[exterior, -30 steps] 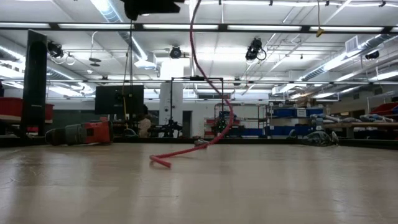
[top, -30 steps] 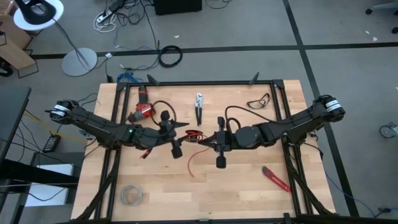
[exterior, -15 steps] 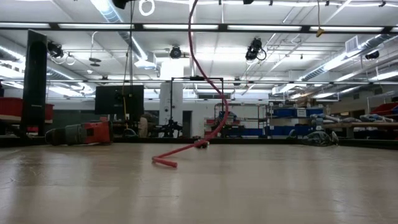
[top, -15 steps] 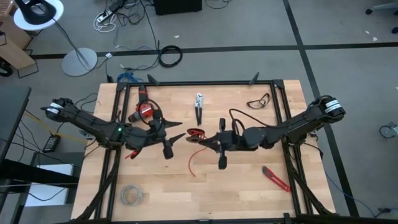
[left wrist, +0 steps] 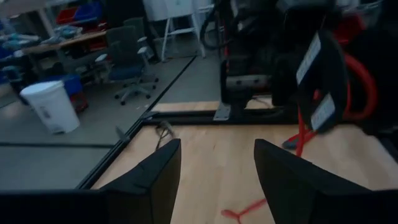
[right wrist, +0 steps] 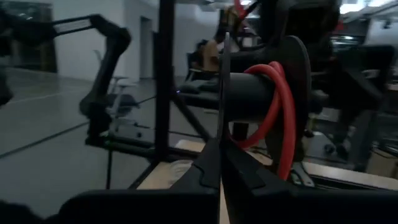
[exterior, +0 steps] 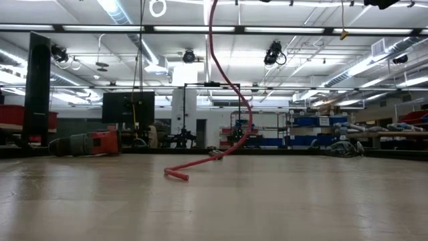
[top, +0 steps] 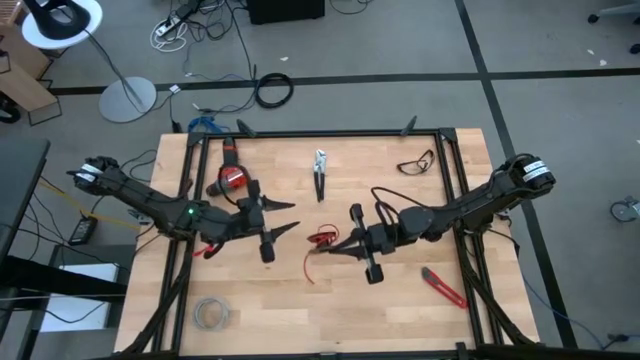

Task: Coil cords
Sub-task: Uncoil the red wire from the black spool

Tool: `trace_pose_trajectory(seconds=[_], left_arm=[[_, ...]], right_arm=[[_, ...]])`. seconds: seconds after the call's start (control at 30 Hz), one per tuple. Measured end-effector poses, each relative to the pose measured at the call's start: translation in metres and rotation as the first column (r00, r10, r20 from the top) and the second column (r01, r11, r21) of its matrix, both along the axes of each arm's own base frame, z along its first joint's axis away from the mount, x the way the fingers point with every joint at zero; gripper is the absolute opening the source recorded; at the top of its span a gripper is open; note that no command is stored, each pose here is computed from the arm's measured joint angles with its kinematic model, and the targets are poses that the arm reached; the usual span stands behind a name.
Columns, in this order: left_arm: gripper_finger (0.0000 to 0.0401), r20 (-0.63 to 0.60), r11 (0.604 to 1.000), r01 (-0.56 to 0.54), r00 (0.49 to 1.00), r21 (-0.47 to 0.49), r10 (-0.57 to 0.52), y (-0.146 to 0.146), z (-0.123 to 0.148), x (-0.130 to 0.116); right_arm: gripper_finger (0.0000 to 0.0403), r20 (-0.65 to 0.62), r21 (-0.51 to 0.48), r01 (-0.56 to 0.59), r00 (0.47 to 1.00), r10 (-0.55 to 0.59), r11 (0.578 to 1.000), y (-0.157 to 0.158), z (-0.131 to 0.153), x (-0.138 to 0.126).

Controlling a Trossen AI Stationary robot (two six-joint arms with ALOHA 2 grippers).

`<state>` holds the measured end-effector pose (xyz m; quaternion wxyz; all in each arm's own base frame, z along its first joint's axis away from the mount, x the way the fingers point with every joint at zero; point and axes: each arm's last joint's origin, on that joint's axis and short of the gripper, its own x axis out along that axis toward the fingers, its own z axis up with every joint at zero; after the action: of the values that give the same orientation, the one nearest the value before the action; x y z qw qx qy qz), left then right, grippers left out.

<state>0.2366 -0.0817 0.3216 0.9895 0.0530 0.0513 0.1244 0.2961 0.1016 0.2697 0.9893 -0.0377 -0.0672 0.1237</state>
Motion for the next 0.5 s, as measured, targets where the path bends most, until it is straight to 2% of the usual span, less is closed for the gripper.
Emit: trace_pose_trajectory(seconds=[0.13, 0.23, 0.5], left_arm=[[0.0206, 0.021, 0.998, 0.063, 0.998, 0.011, -0.063, -0.0017, 0.0029, 0.0007], [0.0206, 0.026, 0.992, 0.13, 0.991, 0.004, -0.13, -0.0049, 0.0015, 0.004], [0.0206, 0.034, 0.983, 0.182, 0.982, 0.036, -0.183, -0.0078, 0.001, 0.0076]], right_arm=[[0.0, 0.021, -0.032, -0.075, 0.997, 0.076, 0.997, 0.0018, -0.0011, -0.0018], [0.0, 0.01, -0.038, -0.083, 0.996, 0.084, 0.996, 0.002, -0.0024, -0.0018], [0.0, -0.032, -0.057, -0.107, 0.994, 0.106, 0.993, 0.0019, -0.0068, -0.0013]])
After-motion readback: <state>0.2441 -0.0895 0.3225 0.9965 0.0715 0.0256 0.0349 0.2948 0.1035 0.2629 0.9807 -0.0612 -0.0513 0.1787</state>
